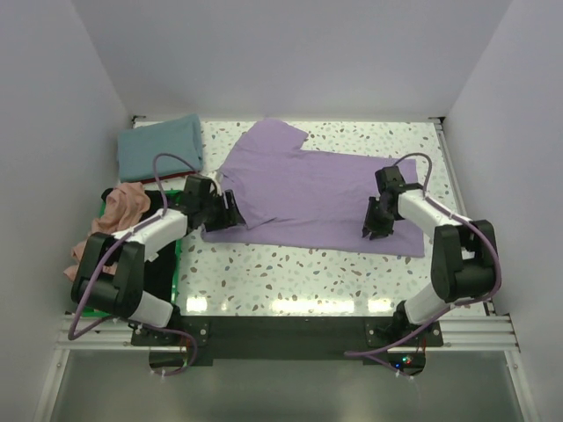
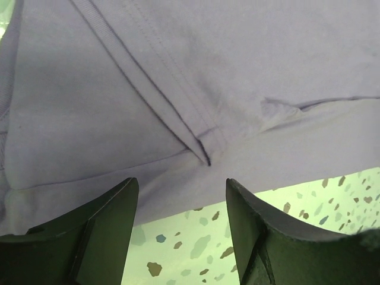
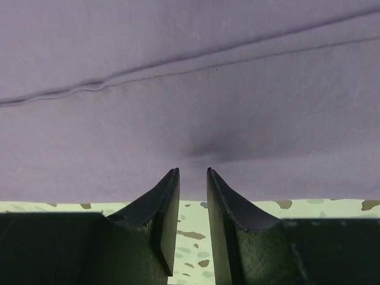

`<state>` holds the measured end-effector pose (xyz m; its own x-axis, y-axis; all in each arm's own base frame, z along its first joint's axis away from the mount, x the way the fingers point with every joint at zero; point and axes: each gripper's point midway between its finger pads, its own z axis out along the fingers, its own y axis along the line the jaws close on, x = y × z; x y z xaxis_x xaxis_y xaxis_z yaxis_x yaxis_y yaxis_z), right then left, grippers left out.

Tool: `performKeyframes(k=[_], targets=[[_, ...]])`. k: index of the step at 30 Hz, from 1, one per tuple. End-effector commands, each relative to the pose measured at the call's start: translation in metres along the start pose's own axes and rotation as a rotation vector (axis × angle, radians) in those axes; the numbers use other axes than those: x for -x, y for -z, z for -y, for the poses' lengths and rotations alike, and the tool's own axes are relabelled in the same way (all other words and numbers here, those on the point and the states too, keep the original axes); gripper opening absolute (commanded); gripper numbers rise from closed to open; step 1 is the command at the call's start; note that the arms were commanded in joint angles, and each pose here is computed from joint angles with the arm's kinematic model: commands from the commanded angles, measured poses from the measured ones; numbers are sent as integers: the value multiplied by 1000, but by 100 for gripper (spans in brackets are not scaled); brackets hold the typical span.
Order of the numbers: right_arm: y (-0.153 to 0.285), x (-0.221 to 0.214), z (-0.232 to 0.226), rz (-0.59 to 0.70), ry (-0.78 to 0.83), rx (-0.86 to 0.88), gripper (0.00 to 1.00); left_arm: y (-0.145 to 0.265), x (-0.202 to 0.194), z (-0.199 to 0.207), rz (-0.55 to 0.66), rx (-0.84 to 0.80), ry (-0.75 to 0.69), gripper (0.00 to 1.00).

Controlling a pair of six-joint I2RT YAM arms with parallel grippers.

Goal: Fold and stack the t-shirts
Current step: Fold the tshirt

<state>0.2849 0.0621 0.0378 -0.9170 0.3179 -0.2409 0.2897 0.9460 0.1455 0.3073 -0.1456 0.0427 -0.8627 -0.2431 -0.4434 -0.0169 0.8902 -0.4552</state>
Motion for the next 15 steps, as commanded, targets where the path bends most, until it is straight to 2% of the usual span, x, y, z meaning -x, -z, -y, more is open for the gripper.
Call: performKeyframes(k=[1,5,15], targets=[[-1,7,-9,59,-25,49,29,10,21,28,76,-82,-20,65],[-13,-2,-4,30,-22,34,29,8,24,41,73,-86,-48,65],[-17,-8,-3,24,-28,43,29,-16,12,46,14,-24,-87,53]])
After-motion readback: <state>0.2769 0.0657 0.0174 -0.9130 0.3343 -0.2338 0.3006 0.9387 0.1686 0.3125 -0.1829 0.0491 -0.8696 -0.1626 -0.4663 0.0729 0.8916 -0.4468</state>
